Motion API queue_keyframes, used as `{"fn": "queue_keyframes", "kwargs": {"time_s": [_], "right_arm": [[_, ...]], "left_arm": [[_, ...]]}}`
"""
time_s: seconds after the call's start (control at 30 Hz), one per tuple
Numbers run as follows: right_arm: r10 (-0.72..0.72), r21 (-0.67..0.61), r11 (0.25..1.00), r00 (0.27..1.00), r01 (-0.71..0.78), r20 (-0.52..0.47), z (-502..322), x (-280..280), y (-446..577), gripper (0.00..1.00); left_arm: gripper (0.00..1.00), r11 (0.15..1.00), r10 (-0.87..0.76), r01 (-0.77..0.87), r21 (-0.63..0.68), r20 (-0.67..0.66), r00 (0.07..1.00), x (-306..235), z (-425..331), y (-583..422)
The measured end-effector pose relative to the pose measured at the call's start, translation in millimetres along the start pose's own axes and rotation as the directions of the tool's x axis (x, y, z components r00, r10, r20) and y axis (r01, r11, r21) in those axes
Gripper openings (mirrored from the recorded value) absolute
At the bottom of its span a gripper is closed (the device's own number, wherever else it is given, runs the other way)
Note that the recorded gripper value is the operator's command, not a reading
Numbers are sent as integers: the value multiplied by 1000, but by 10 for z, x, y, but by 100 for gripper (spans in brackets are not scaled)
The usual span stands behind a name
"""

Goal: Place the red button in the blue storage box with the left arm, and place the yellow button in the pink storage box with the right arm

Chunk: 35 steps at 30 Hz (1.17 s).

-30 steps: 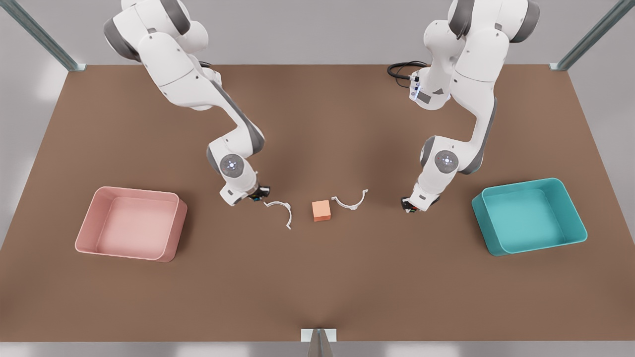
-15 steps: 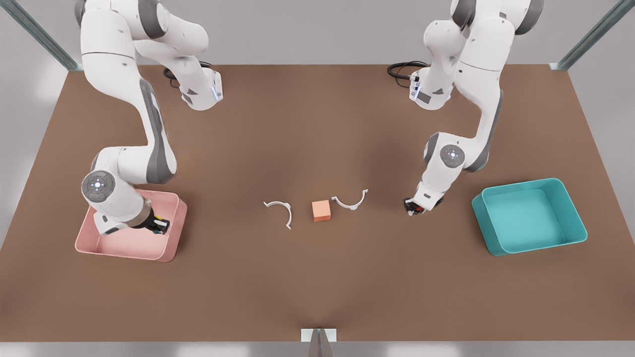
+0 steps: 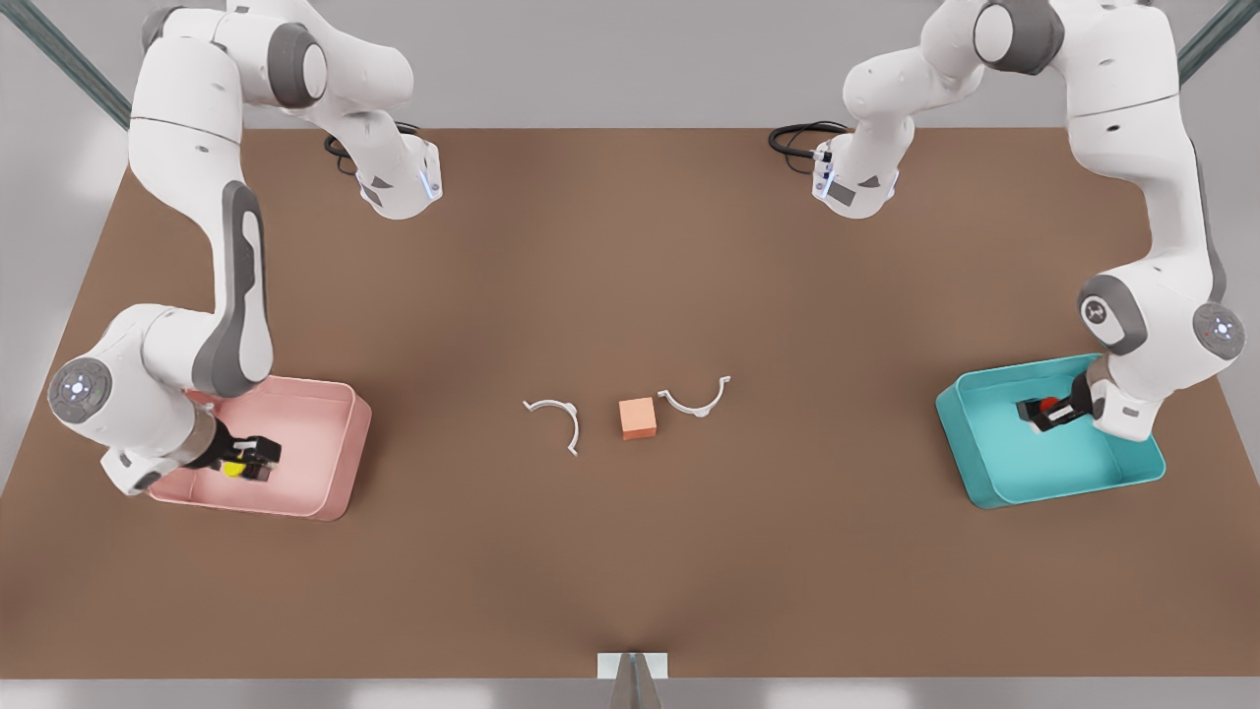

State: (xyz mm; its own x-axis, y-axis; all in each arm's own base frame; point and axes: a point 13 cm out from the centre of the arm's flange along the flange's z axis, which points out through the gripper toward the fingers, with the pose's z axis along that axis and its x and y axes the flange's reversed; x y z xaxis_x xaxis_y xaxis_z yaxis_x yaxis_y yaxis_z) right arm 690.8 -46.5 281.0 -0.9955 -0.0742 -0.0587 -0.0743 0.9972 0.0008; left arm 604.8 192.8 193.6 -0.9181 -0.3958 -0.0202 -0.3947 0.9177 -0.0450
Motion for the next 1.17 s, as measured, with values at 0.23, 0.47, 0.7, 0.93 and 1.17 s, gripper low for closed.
{"fn": "queue_keyframes", "kwargs": {"time_s": [0.23, 0.47, 0.7, 0.93, 1.17], "right_arm": [[-177, 37, 984, 975, 174, 137, -1891, -106, 959, 100], [-129, 34, 991, 991, 128, 29, -1812, 191, 955, 100], [-87, 30, 996, 996, 87, -13, -1811, 302, 1011, 100], [-55, 28, 998, 998, 56, -29, -1806, 348, 1028, 100], [-25, 28, 999, 999, 26, -40, -1783, 371, 970, 100]], "left_arm": [[54, 985, 172, -170, 28, -187, 967, 187, 1114, 282], [100, 939, 345, -341, 52, -99, 933, -4, 365, 116], [100, 863, 505, -505, -12, 47, 862, -538, -1940, -892], [100, 862, 506, -506, 18, -37, 862, 414, -2665, -1505], [100, 872, 484, -490, -24, -116, 867, 924, -2644, -1875]]}}
